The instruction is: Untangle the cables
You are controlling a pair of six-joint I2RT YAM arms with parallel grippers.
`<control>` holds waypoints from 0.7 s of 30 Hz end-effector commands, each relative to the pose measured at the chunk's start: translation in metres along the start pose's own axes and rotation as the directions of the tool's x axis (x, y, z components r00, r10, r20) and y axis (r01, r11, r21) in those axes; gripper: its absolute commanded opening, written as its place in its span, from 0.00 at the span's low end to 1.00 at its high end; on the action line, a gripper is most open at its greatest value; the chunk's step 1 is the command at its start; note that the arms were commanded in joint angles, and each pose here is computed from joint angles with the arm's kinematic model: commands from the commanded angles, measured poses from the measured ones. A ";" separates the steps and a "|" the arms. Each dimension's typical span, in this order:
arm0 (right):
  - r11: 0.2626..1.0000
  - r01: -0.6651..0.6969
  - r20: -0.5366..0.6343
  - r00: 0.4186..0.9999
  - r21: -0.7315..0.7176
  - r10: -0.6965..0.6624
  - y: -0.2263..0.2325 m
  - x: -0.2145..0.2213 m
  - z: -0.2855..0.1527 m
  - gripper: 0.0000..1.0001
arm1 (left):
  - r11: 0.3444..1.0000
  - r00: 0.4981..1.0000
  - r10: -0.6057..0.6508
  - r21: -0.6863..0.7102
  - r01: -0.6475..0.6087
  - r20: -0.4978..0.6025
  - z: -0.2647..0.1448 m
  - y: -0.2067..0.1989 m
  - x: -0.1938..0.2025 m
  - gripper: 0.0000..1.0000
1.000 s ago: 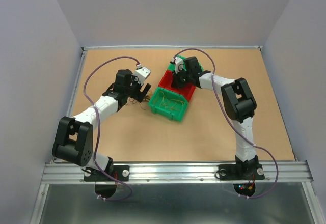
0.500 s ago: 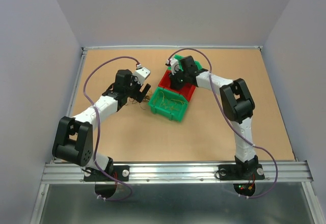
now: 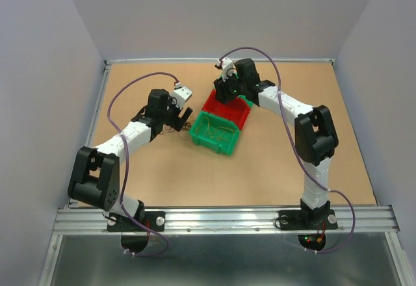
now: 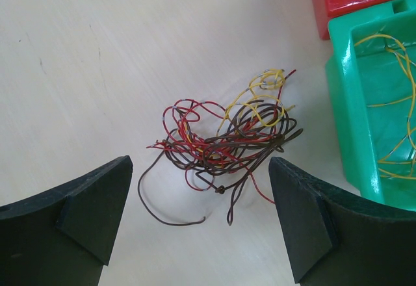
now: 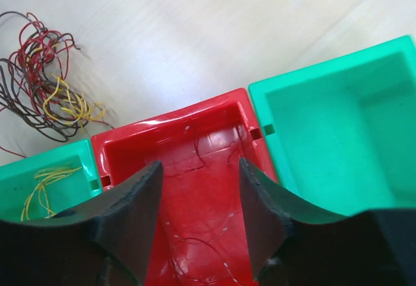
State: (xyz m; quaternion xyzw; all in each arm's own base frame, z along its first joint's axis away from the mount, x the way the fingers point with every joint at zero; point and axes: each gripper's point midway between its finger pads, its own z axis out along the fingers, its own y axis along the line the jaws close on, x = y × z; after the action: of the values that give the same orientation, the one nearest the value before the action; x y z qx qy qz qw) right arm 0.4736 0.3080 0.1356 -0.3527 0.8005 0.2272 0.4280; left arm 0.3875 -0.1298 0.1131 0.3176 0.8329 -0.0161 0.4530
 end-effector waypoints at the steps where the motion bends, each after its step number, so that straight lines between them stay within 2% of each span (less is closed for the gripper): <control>1: 0.998 0.027 0.126 0.991 0.060 -0.035 -0.002 -0.049 -0.024 0.57 | 1.000 0.998 0.018 -0.023 -0.017 0.063 -0.006 0.010 -0.024 0.98; 7: 0.998 0.022 0.146 0.989 0.064 -0.031 0.004 -0.051 -0.036 0.69 | 1.000 0.998 0.029 -0.011 -0.029 0.049 -0.005 0.008 -0.019 0.98; 12: 0.998 0.015 0.173 0.984 0.068 -0.027 0.010 -0.046 -0.049 0.73 | 0.999 0.999 0.034 0.010 -0.035 0.038 -0.002 0.004 -0.015 0.98; 17: 0.998 0.017 0.187 0.982 0.061 -0.029 0.017 -0.042 -0.062 0.75 | 0.999 0.999 0.024 0.029 -0.023 -0.037 0.019 -0.001 0.004 0.98; 21: 0.998 0.023 0.235 0.971 0.052 -0.035 0.023 -0.051 -0.073 0.75 | 0.998 0.993 0.024 0.052 -0.018 -0.116 0.037 -0.003 0.020 0.87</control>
State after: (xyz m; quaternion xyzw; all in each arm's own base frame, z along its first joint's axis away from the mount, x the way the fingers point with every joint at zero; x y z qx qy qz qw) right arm 0.4423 0.2859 0.1788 -0.3266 0.7826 0.2235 0.4805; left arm 0.3969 -0.1337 0.0812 0.3328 0.8478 -0.0165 0.4126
